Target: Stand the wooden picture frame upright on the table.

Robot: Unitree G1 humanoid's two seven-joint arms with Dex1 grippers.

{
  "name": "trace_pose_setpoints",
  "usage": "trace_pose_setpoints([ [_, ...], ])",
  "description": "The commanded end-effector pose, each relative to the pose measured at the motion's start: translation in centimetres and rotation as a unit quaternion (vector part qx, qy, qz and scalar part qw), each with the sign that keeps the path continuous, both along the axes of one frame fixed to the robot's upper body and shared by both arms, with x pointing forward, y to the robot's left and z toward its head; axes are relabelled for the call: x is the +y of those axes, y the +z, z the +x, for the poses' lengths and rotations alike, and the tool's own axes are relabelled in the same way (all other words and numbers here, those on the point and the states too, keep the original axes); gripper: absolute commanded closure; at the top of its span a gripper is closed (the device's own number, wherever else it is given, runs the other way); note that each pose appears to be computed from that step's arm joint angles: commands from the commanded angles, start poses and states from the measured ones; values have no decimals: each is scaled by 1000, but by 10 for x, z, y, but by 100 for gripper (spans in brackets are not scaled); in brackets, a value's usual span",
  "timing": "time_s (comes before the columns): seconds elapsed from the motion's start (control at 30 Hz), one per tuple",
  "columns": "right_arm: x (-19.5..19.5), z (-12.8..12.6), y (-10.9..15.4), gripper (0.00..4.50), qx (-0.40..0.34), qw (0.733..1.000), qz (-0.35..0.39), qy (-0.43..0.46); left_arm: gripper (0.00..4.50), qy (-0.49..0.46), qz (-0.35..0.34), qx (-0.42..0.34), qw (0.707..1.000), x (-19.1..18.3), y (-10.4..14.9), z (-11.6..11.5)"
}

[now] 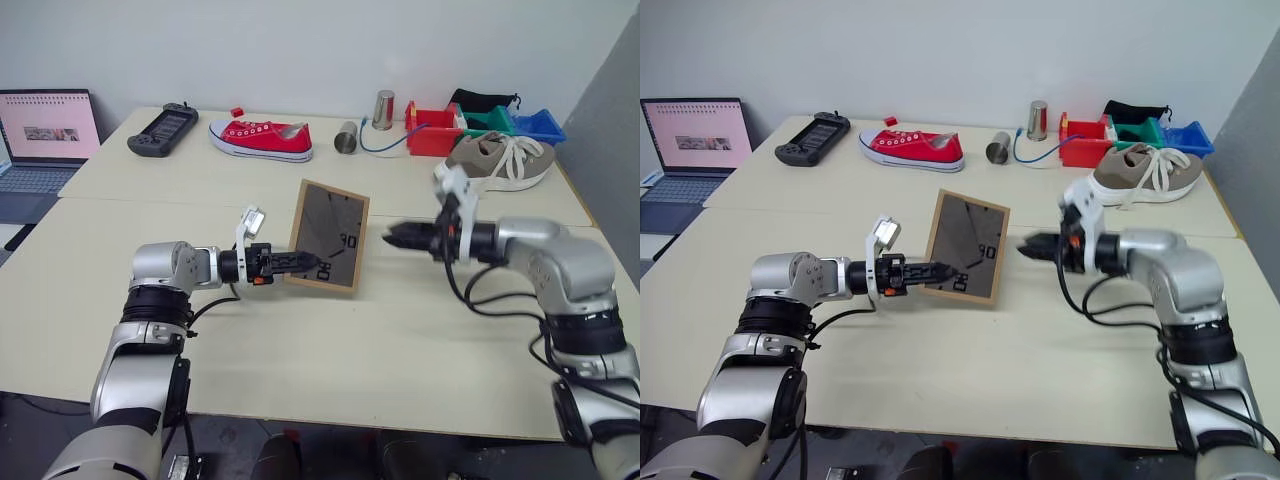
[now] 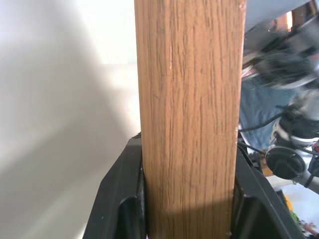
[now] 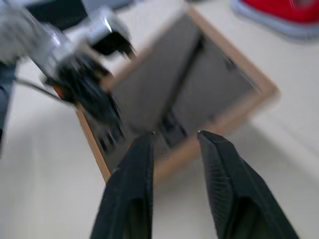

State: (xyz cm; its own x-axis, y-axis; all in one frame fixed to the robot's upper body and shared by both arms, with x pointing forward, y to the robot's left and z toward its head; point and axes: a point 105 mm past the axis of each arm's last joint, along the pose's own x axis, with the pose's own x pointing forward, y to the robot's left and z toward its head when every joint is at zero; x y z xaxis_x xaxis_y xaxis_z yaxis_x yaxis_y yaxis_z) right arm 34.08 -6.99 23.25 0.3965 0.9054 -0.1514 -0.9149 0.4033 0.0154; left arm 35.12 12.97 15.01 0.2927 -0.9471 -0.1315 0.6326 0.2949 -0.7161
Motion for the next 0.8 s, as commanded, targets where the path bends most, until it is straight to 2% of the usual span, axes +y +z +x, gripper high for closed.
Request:
trace_pose_setpoints([
  [0.03,17,4,1,197,14,1000,21,8,319,0,-32,-39,999,-5,23,-4],
  [0.17,34,18,-12,112,13,1000,2,-4,319,-15,-34,-46,998,-14,23,-13],
  [0.33,48,25,-8,14,9,1000,6,-5,319,-18,-27,-48,998,-13,24,-18],
  [0.47,65,13,-3,14,12,999,22,37,319,-14,-23,-47,999,-11,23,-19],
  [0.57,71,-5,3,14,21,995,43,92,319,-12,-22,-46,999,-9,23,-19],
  [0.7,62,-29,6,14,34,986,53,151,319,-7,-18,-44,999,-6,23,-19],
  [0.8,51,-27,4,14,37,989,49,136,319,-5,-18,-41,999,-5,22,-19],
])
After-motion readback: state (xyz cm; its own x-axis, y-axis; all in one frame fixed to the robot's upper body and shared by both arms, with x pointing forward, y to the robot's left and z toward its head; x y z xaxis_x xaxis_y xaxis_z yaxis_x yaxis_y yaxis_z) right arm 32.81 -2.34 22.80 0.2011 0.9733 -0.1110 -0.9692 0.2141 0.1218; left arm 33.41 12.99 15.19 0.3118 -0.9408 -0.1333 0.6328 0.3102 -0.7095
